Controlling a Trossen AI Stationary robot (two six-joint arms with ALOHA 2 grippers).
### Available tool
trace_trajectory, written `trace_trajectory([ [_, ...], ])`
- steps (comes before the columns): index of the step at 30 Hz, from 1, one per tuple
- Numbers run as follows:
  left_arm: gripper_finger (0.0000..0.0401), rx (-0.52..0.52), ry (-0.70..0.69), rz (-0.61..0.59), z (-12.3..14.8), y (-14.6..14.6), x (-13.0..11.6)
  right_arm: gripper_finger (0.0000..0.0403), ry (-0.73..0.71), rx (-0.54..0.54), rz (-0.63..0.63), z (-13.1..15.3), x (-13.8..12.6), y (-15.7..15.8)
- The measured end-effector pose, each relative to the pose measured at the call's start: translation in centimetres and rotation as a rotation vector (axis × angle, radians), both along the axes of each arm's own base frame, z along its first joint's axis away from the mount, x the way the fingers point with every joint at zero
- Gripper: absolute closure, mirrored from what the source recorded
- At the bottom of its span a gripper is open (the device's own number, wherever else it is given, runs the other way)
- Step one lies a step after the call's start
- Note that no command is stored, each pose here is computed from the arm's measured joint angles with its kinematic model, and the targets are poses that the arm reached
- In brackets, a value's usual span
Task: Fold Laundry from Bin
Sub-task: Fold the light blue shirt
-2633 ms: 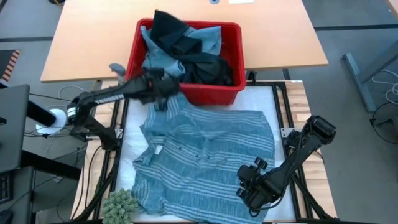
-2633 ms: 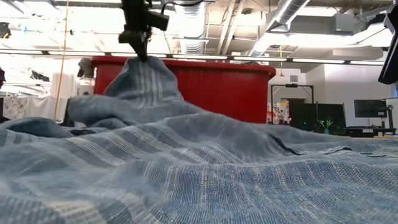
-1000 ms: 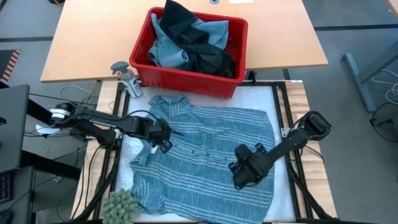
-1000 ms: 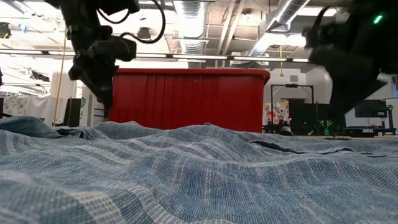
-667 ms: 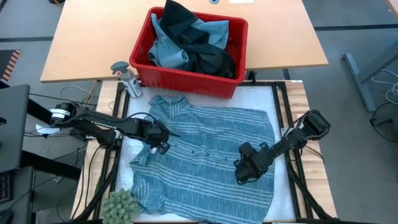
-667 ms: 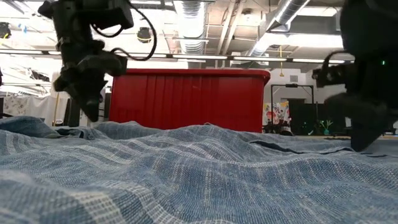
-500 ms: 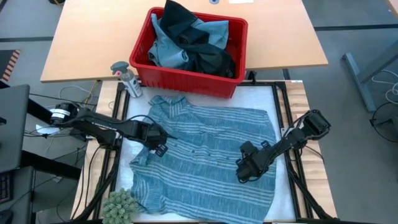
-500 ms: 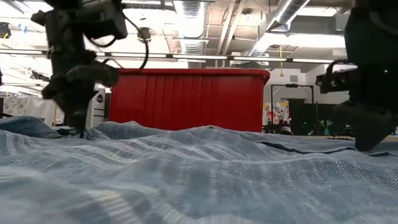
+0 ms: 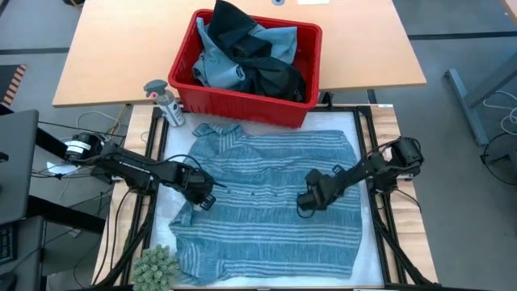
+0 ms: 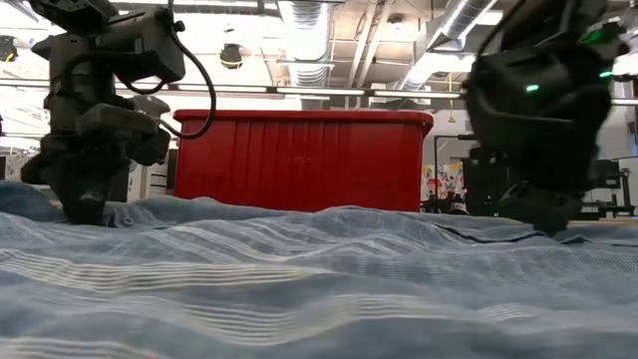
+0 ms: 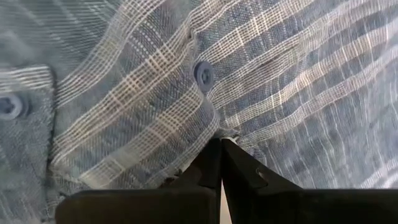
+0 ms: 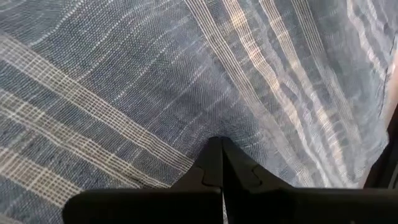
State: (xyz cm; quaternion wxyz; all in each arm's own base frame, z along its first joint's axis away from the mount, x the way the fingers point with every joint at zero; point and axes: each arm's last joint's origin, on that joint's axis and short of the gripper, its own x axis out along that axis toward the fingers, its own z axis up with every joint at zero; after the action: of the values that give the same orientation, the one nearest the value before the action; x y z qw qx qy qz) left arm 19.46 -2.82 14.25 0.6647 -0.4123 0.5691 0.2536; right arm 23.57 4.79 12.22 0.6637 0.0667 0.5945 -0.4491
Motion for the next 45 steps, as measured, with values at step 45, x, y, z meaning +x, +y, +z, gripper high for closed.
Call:
trace_trajectory([
  [45, 0.0401, 0.04, 0.058, -0.15, -0.2, -4.1, 2.6, 0.0384, -0.259, 0.186, 0.02, 1.1, -4.4, 8.8],
])
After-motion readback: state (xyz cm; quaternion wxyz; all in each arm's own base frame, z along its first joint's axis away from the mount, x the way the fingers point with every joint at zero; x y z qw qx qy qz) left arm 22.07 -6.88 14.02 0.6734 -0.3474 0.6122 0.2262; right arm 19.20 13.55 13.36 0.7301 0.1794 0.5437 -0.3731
